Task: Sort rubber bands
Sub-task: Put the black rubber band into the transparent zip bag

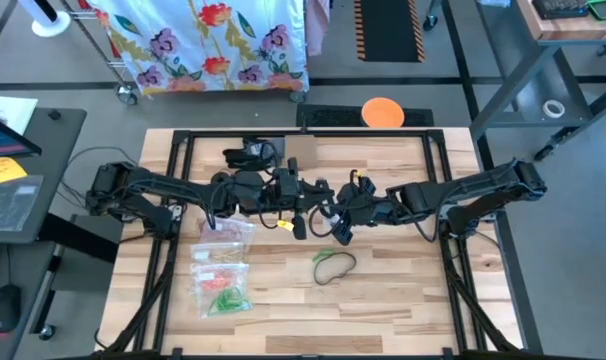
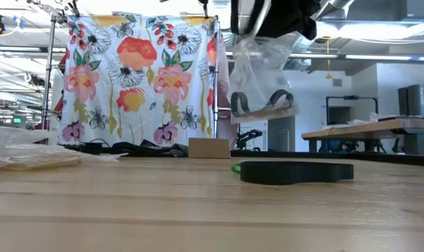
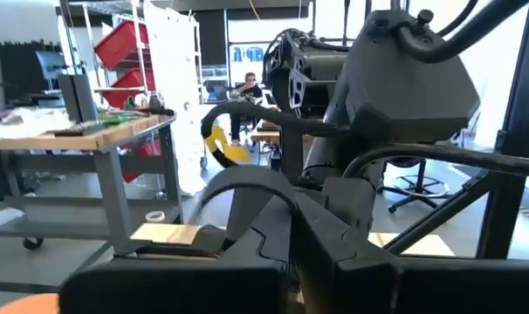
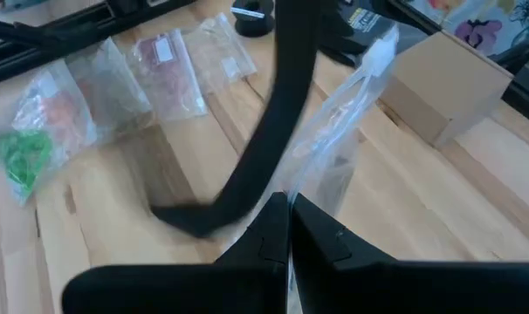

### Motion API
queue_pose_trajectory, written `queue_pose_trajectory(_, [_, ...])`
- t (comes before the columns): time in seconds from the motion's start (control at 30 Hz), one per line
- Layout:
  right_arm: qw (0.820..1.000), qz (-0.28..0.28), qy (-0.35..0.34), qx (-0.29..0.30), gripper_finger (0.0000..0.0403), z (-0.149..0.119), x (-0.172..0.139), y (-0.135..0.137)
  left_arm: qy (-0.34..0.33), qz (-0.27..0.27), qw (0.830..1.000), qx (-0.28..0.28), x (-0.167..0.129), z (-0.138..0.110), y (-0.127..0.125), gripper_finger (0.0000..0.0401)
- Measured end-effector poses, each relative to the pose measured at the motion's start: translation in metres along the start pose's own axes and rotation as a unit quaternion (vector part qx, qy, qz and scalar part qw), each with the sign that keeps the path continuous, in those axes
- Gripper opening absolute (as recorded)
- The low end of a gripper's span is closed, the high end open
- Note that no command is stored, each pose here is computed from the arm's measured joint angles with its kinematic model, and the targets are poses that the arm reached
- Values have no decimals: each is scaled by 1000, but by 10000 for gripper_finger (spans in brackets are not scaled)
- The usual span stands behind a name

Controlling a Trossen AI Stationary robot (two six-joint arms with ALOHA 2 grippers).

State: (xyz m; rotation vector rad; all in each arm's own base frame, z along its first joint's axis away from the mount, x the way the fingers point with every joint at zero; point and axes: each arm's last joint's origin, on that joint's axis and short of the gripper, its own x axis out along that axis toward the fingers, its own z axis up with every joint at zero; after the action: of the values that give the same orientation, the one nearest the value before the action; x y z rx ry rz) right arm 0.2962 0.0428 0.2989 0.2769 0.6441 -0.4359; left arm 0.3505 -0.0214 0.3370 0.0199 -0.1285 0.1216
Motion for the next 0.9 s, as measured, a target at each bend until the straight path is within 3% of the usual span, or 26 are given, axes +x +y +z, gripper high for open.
queue_pose_trajectory(0.37, [1000, 3, -5, 2, 0, 1, 0, 0, -1, 3, 999, 43, 3, 10, 1, 0])
queue_pose_trajectory(0.9, [1000, 8, -11, -4, 0, 2, 0, 2, 52, 12, 998, 28, 3, -4, 7, 0])
